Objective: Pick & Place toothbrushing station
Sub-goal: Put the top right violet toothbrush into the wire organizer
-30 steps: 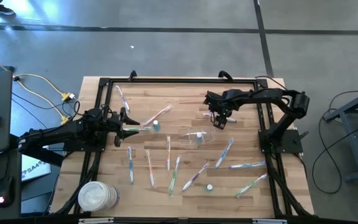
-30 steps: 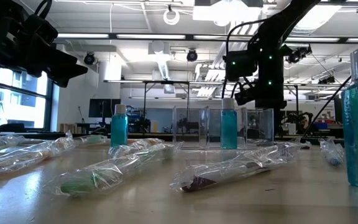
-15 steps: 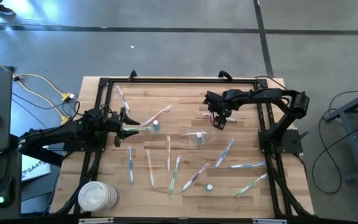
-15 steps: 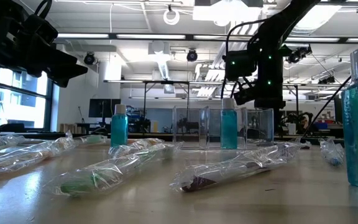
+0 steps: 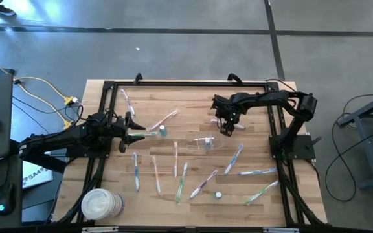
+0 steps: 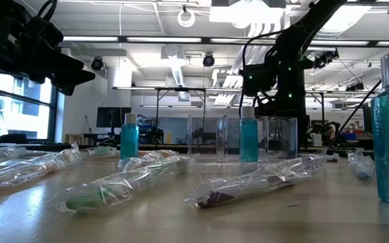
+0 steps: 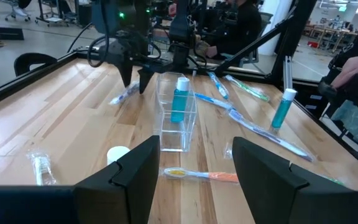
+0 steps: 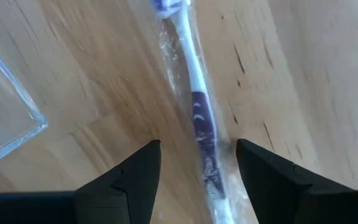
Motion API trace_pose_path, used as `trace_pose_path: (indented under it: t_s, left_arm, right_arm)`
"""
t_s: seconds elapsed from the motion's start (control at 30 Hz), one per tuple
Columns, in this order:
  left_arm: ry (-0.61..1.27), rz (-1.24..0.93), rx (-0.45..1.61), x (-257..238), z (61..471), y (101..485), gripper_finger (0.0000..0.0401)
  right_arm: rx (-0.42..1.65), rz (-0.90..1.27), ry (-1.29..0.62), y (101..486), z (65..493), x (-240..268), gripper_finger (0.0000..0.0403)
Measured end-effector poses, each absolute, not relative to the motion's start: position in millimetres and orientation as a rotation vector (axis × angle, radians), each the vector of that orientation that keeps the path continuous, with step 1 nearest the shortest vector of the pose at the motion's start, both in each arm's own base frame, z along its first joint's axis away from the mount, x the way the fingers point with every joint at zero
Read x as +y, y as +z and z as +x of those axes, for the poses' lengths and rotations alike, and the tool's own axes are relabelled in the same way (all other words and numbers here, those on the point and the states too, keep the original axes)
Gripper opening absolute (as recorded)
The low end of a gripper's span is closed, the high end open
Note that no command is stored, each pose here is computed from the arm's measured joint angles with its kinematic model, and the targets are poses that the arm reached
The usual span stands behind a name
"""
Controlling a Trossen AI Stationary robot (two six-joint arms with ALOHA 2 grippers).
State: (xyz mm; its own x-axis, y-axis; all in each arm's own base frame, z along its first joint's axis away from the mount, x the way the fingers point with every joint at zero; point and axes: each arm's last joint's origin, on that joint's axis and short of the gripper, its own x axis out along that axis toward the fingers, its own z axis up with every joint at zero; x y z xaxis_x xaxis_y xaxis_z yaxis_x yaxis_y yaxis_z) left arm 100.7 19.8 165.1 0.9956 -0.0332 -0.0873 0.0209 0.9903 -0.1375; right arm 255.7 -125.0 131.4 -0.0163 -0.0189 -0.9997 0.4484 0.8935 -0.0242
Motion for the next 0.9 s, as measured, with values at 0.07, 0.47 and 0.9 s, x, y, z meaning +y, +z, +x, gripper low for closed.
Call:
trace_pose_path:
  t_s: [0.07, 0.47, 0.9]
  left_arm:
    - [-0.027, -0.137, 0.090, 19.8, 100.7, 165.0, 0.0203]
    - [-0.027, -0.137, 0.090, 19.8, 100.7, 165.1, 0.0203]
    - [-0.021, -0.137, 0.090, 20.0, 100.7, 165.0, 0.0203]
  right_arm:
    - [1.549, 0.369, -0.387, 130.7, 254.6, -127.0, 0.0195]
    - [1.559, 0.391, -0.417, 131.4, 250.3, -131.3, 0.0017]
    - [1.559, 0.289, -0.471, 149.0, 247.3, -118.7, 0.0009]
